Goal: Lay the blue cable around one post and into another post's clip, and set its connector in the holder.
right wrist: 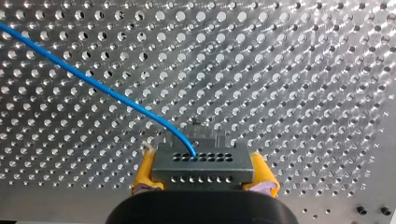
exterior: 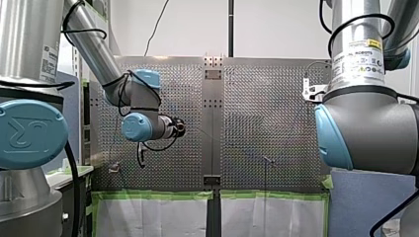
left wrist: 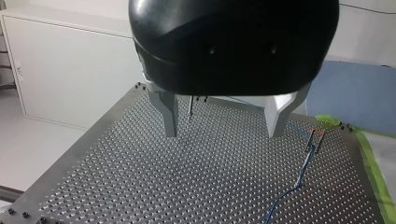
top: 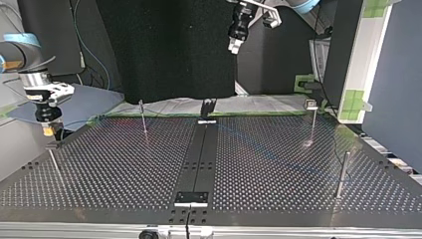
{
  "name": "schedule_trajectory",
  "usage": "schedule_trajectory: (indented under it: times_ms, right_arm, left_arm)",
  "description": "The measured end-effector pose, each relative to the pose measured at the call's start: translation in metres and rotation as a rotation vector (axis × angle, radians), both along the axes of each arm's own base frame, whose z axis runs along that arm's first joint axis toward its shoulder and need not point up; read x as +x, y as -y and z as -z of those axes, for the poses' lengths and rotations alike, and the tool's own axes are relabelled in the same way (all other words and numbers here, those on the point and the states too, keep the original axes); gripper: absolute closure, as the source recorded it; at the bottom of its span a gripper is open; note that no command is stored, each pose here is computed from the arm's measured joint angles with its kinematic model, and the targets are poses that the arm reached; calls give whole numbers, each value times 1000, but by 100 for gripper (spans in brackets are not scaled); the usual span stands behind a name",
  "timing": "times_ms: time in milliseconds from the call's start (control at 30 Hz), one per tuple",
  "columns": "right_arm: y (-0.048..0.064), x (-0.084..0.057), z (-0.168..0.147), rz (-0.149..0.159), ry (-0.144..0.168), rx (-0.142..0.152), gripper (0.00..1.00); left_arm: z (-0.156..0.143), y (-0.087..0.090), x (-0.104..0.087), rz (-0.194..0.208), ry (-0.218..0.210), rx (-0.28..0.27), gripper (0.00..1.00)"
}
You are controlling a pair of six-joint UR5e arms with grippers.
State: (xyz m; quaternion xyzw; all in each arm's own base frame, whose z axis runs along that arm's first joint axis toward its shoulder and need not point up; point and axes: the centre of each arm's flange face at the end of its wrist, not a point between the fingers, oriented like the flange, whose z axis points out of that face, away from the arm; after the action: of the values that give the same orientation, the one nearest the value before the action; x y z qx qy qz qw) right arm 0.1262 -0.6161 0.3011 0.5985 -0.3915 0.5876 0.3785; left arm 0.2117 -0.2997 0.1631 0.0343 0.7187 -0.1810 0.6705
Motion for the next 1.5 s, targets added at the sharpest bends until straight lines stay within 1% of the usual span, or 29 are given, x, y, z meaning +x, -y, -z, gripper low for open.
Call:
schedule_trajectory:
  times_ms: [167, 400, 500, 633, 733, 833, 1233, 1367, 1500]
  right_arm:
    - [2, -8, 0, -3, 0, -1, 100]
    - [8, -19, -6, 10, -4, -2, 100]
    - [13, -22, -5, 9, -6, 0, 100]
    - [23, -24, 3, 8, -14, 11, 100]
    - [30, -24, 7, 6, -18, 15, 100]
    - [35, -23, 9, 0, -18, 13, 100]
    - [46, -19, 9, -33, -13, -2, 100]
    - [52, -17, 12, -39, -11, 7, 100]
    - [55, -15, 13, -44, -9, 8, 100]
  left_arm:
    - [0, 0, 0, 0, 0, 0, 8]
    - [0, 0, 0, 0, 0, 0, 8]
    - [0, 0, 0, -1, 1, 0, 8]
    - [0, 0, 0, 0, 2, -1, 8]
    - [0, 0, 1, 0, 2, -2, 8]
    - [-1, 0, 1, 0, 3, -2, 8]
    - [-1, 0, 2, -3, 5, -4, 8]
    - [-1, 0, 3, -5, 5, -5, 8]
    - [-1, 0, 3, -6, 6, -5, 8]
